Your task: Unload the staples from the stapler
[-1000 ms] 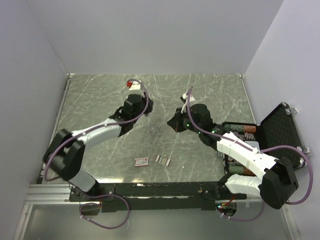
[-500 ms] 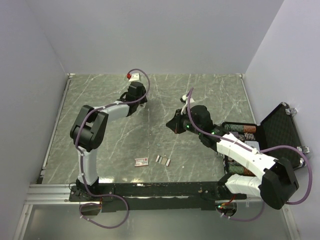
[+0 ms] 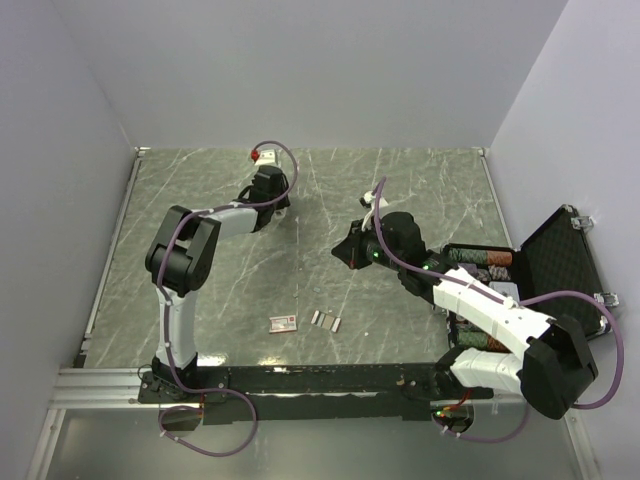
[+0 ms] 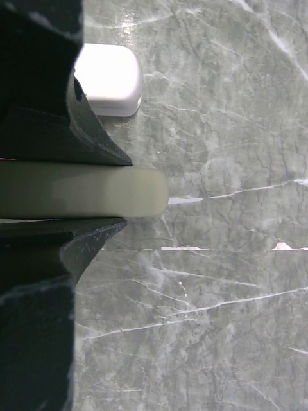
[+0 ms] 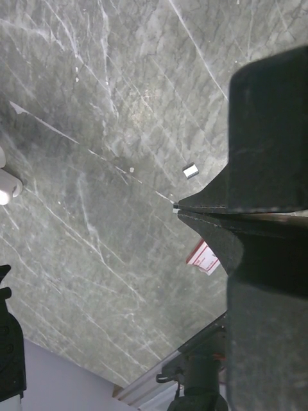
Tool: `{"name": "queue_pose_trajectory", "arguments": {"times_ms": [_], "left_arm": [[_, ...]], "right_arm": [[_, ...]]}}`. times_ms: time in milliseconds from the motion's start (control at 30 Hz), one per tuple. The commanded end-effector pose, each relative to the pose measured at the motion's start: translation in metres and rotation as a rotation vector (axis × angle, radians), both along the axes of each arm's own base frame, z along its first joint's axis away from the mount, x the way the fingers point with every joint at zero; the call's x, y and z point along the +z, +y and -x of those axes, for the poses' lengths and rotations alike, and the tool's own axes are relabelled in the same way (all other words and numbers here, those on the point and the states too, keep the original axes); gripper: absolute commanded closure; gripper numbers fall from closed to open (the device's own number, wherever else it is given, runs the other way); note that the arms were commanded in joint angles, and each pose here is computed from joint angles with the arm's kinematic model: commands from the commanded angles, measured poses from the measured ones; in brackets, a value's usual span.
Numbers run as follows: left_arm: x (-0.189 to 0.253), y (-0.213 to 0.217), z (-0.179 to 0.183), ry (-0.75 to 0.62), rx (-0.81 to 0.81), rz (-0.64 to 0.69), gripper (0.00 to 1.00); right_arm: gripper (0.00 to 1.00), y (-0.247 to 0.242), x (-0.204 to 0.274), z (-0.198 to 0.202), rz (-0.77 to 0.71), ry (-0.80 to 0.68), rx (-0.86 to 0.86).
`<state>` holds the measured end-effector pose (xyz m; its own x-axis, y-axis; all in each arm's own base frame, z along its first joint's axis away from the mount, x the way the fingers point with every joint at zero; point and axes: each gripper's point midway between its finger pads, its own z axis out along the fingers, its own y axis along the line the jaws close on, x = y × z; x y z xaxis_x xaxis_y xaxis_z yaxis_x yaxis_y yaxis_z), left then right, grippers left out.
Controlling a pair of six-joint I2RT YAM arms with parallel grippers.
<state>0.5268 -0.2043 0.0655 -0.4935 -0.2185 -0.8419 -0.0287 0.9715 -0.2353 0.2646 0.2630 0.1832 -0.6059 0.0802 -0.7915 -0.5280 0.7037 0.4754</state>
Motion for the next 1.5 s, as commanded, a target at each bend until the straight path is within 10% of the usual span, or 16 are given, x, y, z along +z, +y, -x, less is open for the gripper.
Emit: {"name": "queue_pose_trajectory", "arguments": {"times_ms": [0, 900, 1467], "left_arm": [[0.006, -0.004, 0.005, -0.022, -0.014, 0.037, 0.76], [0.072, -0.003, 0.021, -0.096, -0.004, 0.079, 0.52], [0.144, -0.041, 0.141, -0.062, -0.264, 0.274, 0.48]], "right_arm": [[1.00, 0.000, 0.015, -0.002, -0.029, -0.049, 0.004], [0.59, -0.001, 0.008, 0.004, -0.018, -0.027, 0.019], [0.40, 0.009, -0.028, 0.015, 0.143, -0.017, 0.200]]}}
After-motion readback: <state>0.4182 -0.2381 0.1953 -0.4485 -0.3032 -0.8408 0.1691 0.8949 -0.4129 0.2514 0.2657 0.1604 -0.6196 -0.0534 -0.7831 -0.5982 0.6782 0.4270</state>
